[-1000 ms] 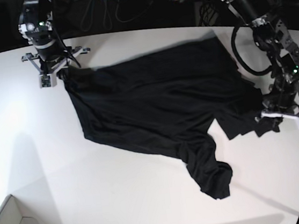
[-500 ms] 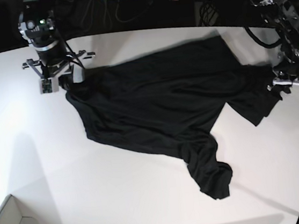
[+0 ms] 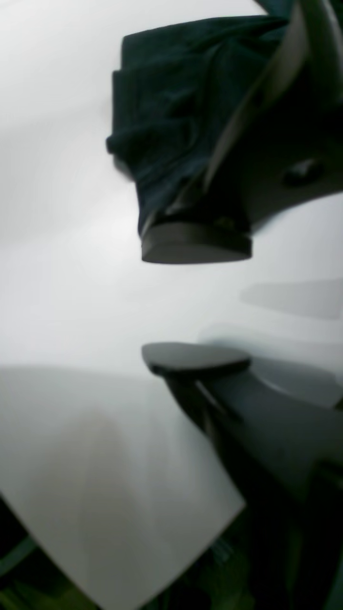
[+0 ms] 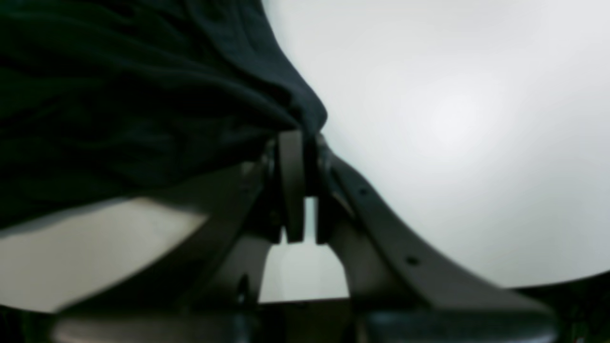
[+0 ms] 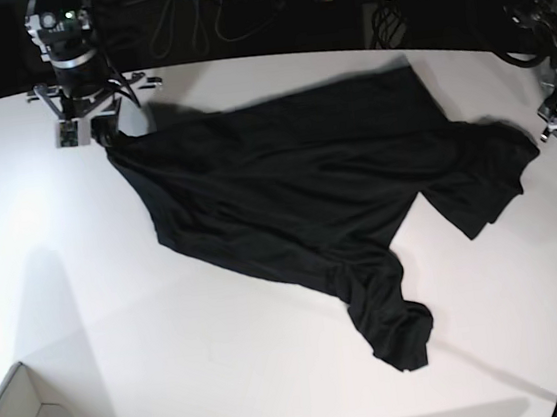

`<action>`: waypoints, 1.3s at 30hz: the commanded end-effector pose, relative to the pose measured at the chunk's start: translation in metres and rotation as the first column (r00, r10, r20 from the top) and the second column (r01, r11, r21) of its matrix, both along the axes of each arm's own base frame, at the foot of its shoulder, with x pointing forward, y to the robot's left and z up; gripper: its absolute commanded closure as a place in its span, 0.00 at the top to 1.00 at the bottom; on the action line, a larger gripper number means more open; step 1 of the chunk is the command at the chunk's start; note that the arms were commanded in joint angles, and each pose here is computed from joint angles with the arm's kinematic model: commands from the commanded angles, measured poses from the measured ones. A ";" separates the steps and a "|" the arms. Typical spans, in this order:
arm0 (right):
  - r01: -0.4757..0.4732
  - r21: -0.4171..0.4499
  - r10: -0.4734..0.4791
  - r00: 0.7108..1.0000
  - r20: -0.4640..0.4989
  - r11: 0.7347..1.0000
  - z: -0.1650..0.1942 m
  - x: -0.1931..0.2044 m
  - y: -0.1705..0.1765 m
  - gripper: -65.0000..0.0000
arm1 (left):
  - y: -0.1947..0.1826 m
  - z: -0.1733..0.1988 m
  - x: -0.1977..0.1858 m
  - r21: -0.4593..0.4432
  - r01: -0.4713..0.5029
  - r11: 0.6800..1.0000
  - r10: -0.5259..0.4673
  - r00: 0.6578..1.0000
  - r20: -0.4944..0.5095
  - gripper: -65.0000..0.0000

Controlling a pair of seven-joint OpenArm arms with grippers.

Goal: Layout the t-shirt on the table in an organized manner, then fold the t-shirt properly
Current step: 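Release the shirt with the left gripper and lift it away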

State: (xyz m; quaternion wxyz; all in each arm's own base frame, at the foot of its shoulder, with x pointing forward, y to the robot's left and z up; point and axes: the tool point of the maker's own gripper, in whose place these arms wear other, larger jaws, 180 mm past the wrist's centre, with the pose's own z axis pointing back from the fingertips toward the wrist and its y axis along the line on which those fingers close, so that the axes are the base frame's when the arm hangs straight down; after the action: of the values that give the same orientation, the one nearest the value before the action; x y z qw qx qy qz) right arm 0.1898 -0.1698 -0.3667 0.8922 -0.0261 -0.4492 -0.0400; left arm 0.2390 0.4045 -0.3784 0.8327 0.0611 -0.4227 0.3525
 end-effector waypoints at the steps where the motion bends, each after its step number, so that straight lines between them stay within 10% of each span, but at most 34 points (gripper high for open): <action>1: -0.004 -0.004 0.004 0.999 0.035 1.000 0.008 0.003 0.000 0.00 | 0.007 0.019 0.011 0.035 0.001 0.999 -0.003 0.999 0.050 0.42; 9: -0.002 -0.001 0.002 1.000 0.021 1.000 0.005 -0.002 0.000 0.02 | -0.011 0.043 0.061 0.031 0.055 0.998 -0.059 0.988 0.145 0.42; 19: -0.005 0.004 0.005 1.000 0.019 1.000 0.005 -0.007 0.003 0.44 | -0.093 0.040 0.119 0.049 0.315 0.948 -0.319 0.940 0.124 0.42; 39: -0.007 0.003 0.007 0.997 0.074 1.000 0.016 0.013 0.003 0.48 | -0.109 0.018 0.063 0.062 0.350 0.935 -0.353 0.935 0.031 0.42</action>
State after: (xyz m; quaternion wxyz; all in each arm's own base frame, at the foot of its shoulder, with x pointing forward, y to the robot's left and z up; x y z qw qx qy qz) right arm 0.1996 -0.1667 -0.3602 0.8840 -0.0222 -0.4651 -0.0408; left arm 0.2893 0.2914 -0.3792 0.8854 -0.0021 -0.4228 0.1933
